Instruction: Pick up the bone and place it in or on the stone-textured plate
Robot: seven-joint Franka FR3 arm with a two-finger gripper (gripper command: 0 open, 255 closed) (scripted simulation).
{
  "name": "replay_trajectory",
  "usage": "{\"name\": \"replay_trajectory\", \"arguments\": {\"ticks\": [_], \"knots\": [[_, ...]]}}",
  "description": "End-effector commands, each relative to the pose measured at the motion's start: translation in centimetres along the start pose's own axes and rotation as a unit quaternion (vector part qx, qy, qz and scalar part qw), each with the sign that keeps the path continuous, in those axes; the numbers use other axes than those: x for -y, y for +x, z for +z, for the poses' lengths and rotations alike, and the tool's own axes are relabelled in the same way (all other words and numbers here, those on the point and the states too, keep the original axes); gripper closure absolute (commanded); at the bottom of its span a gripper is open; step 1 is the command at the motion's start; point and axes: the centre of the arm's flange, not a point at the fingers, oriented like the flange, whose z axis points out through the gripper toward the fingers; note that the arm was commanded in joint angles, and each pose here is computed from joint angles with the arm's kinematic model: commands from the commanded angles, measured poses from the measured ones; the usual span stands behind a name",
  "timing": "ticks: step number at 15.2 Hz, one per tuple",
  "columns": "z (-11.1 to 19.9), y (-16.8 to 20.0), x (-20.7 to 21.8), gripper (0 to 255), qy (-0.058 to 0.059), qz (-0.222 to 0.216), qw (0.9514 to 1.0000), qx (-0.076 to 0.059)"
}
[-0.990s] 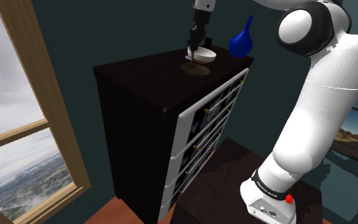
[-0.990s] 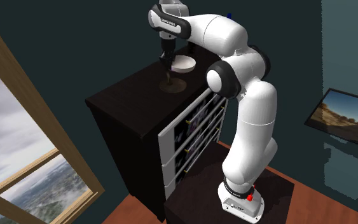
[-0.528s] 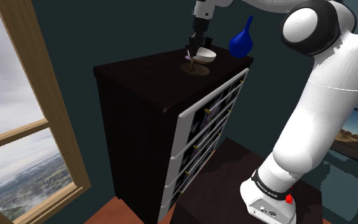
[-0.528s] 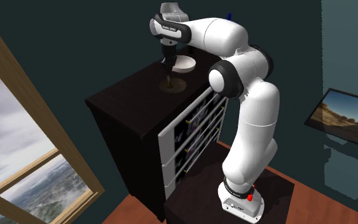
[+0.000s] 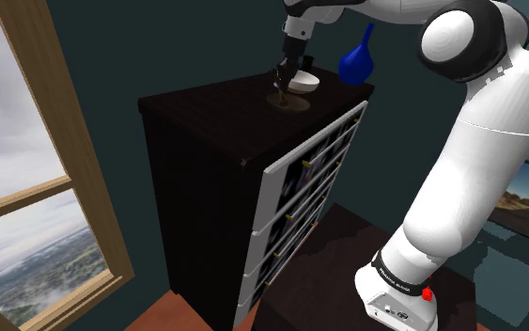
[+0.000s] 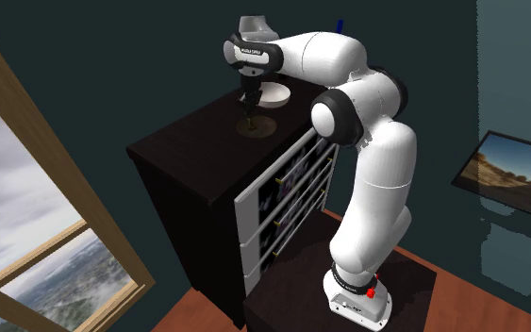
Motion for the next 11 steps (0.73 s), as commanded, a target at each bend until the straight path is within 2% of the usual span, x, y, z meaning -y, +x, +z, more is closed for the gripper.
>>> {"name": "replay_trajectory", "arguments": {"ticks": [1, 5, 6, 11], "knots": [[1.16, -0.18, 0.09, 255, 0.008, 0.0, 0.9998, 0.018], [1.16, -0.17, 0.09, 255, 0.008, 0.0, 0.9998, 0.018], [1.11, -0.26, -0.06, 0, 0.008, 0.0, 0.9998, 0.018], [1.16, -0.18, 0.09, 0, 0.008, 0.0, 0.9998, 0.018]]}}
